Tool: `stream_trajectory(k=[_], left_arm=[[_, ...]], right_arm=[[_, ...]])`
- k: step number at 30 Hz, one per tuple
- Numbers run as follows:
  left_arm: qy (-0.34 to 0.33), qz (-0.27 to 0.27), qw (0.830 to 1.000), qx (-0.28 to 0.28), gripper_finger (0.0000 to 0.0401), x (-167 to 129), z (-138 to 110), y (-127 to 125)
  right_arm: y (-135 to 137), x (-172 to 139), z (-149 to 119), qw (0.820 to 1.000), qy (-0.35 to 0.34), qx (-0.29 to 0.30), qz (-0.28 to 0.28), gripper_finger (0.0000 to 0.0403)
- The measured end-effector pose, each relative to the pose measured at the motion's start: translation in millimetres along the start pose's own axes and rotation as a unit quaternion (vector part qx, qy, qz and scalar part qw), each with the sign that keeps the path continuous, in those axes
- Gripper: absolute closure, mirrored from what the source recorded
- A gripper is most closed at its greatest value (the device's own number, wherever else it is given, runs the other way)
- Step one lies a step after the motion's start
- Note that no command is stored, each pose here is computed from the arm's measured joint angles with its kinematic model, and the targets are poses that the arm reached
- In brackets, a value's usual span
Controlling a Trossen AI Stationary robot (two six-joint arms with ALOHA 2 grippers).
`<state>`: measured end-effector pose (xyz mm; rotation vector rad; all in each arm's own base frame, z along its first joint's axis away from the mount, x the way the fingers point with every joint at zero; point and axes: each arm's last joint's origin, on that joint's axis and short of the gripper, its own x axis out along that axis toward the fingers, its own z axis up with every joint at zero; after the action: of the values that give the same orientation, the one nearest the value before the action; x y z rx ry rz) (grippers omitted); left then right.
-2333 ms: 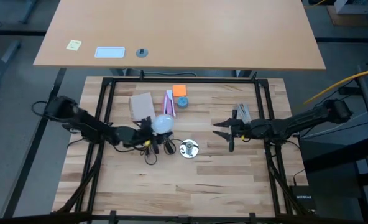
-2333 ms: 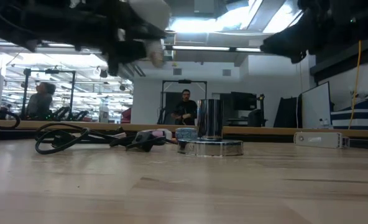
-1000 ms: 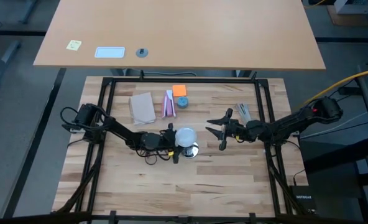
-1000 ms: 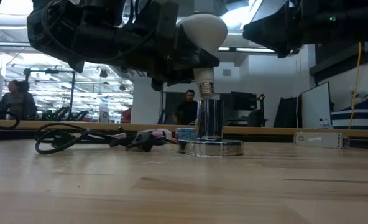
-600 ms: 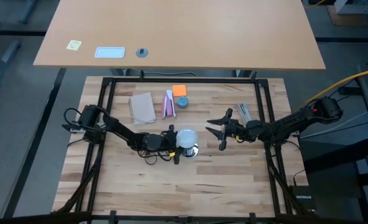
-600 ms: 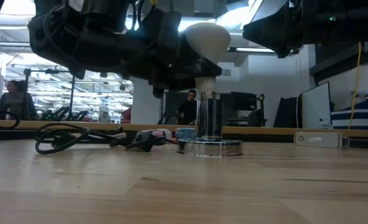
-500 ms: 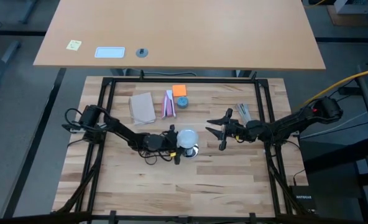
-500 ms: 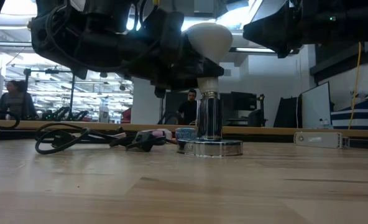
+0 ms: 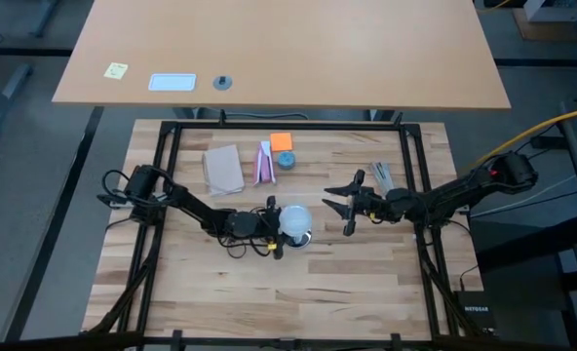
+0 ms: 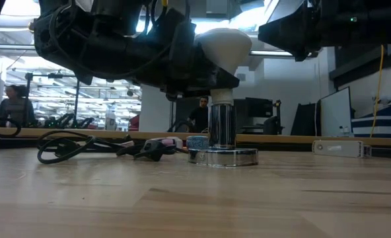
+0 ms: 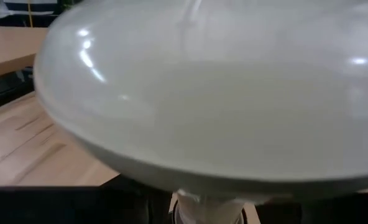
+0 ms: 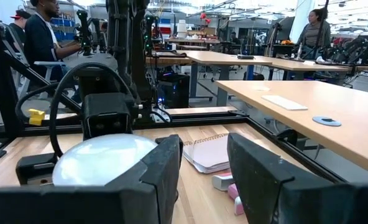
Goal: Screw lightbulb
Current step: Insert the lightbulb into the lamp
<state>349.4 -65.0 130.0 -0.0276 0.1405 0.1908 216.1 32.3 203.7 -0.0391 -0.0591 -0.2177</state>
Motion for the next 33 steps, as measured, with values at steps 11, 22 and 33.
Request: stream_trajectory(k=[11,22,33], left_arm=[[0.002,0.000,1.000,0.000,0.0235,0.0,-0.3,0.0],[0.003,0.001,1.000,0.000,0.0235,-0.1,-0.6,0.1],[0.003,0.001,1.000,0.000,0.0235,-0.2,-0.8,0.2]], right_arm=[[9.7,17.3,11.6,0.999,0.019,-0.009,0.046,0.0260],[14.2,38.0,21.0,0.998,0.031,-0.037,0.042,0.0260],[15.6,42.2,17.6,0.996,0.066,-0.048,0.030,0.0260]])
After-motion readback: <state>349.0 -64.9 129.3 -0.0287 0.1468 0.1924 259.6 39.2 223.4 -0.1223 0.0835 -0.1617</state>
